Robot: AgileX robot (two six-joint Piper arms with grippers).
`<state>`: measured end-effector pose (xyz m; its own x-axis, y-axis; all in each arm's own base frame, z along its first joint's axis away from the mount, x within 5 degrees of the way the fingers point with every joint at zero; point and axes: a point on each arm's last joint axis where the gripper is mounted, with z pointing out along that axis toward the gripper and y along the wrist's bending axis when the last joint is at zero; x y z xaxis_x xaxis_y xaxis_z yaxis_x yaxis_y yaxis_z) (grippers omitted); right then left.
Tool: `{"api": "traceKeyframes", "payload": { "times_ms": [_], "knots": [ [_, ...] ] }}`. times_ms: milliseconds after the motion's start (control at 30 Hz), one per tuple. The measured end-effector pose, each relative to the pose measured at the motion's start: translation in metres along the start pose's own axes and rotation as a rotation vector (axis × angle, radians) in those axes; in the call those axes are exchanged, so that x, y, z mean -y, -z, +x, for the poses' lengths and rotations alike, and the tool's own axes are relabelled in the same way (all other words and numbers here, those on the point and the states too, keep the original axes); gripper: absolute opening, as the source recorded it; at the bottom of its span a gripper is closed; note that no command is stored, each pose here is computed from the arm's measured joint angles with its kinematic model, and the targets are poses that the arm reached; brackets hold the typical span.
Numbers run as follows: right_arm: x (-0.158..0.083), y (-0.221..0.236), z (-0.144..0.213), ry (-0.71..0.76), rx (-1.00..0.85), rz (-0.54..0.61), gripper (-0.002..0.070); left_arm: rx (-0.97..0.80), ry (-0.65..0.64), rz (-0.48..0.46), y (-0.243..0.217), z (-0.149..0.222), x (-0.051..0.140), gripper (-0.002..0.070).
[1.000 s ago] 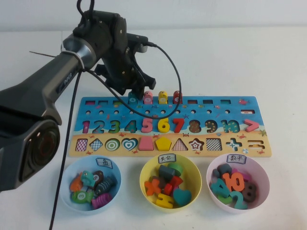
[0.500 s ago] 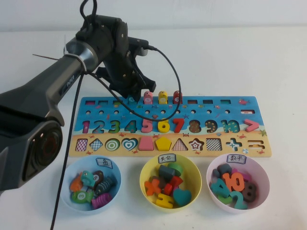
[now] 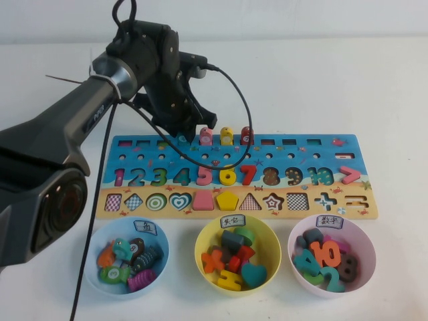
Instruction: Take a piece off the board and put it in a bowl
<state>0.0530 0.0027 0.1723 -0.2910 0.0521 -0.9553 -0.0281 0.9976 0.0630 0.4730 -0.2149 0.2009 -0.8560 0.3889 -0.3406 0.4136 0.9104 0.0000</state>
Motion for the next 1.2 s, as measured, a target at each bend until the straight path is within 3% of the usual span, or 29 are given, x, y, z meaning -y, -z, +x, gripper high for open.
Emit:
{"api": "traceKeyframes", "payload": {
  "times_ms": [567,667,867,1000,1200],
  "knots": [
    [0.000,0.000,0.000,0.000,0.000,0.000,-0.0017,0.020,-0.028,-0.018,0.017,-0.002,-0.002,0.0206],
    [0.000,0.000,0.000,0.000,0.000,0.000,-0.0017,0.028,-0.089,-0.017,0.038,-0.002,-0.001,0.0206],
    [0.000,0.000,0.000,0.000,0.000,0.000,-0.0017,0.177,-0.204,-0.040,0.136,-0.001,-0.002,0.0206],
    [0.000,0.000,0.000,0.000,0.000,0.000,-0.0017,0.201,-0.227,-0.049,0.177,0.018,-0.002,0.0206],
    [0.000,0.000,0.000,0.000,0.000,0.000,-0.0017,0.064,-0.223,-0.007,0.186,0.078,0.000,0.0206]
  ]
}}
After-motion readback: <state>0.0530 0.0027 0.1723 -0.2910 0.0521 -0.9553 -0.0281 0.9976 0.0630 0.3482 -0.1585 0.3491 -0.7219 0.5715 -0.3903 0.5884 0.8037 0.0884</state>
